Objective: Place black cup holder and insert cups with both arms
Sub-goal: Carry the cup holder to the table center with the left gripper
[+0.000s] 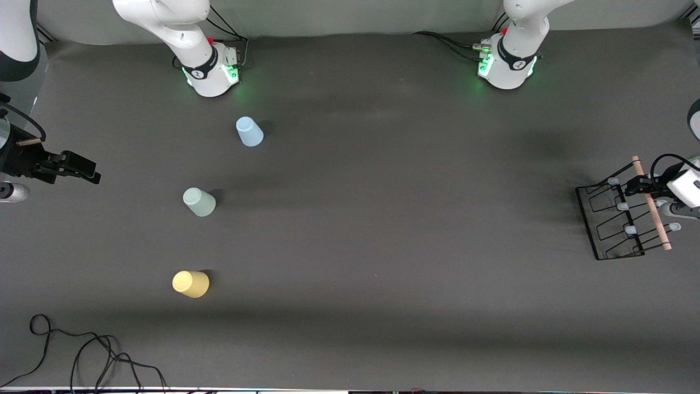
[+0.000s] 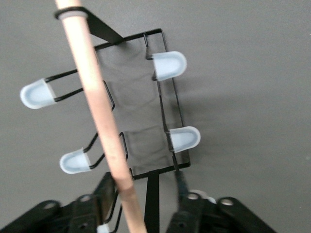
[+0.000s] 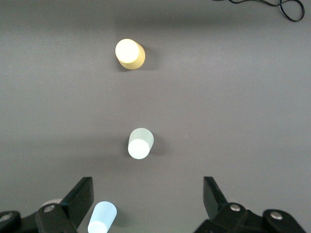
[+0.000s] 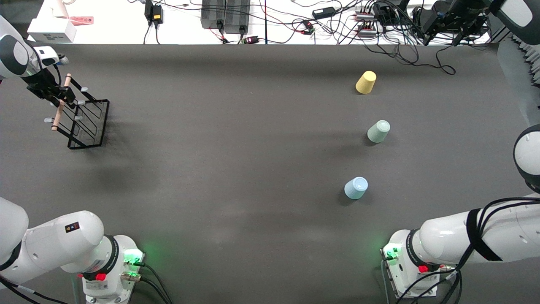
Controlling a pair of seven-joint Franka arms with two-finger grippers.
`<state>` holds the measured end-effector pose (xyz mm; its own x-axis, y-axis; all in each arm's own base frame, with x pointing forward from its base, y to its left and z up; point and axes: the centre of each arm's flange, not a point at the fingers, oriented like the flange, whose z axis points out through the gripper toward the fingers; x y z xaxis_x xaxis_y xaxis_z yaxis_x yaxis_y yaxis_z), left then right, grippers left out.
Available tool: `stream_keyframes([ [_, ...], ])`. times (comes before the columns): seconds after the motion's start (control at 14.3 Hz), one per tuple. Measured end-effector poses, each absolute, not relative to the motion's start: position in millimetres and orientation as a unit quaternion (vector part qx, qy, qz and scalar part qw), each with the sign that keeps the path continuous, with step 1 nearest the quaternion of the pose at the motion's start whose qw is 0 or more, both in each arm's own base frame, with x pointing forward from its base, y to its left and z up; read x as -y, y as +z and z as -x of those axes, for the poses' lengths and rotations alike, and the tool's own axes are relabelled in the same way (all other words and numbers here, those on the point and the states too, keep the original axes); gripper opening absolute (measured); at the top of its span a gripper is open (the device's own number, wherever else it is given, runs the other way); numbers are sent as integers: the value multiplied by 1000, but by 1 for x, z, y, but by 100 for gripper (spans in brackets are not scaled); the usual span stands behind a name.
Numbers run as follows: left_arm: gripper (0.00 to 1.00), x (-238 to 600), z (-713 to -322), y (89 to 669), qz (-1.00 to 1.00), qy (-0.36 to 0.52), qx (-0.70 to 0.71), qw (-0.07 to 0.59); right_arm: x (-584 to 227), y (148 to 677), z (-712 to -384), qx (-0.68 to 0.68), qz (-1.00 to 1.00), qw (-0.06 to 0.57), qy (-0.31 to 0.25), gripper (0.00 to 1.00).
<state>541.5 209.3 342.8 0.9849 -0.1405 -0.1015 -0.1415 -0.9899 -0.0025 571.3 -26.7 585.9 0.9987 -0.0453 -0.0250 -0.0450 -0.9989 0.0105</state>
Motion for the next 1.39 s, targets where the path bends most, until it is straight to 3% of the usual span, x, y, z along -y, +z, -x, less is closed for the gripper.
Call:
stream_keyframes([
  [0.14, 33, -211, -541, 343, 996, 50, -70, 6, 27, 586, -571, 23, -1000, 5, -13, 100],
  [0.21, 33, -213, -541, 343, 996, 49, -69, 6, 27, 586, -571, 23, -1000, 5, -13, 100],
  [0.42, 16, -221, -540, 343, 997, 40, -65, 9, 26, 586, -571, 22, -1000, 5, -13, 100],
  [0.84, 16, -214, -542, 346, 997, 39, -68, 4, 25, 586, -571, 21, -1000, 5, -13, 100],
  [0.98, 16, -187, -550, 356, 997, 43, -60, -26, 25, 586, -571, 21, -1000, 5, -13, 100],
  [1.39, 16, 20, -577, 404, 999, 44, 10, -23, 25, 586, -572, 21, -1000, 5, -13, 100],
])
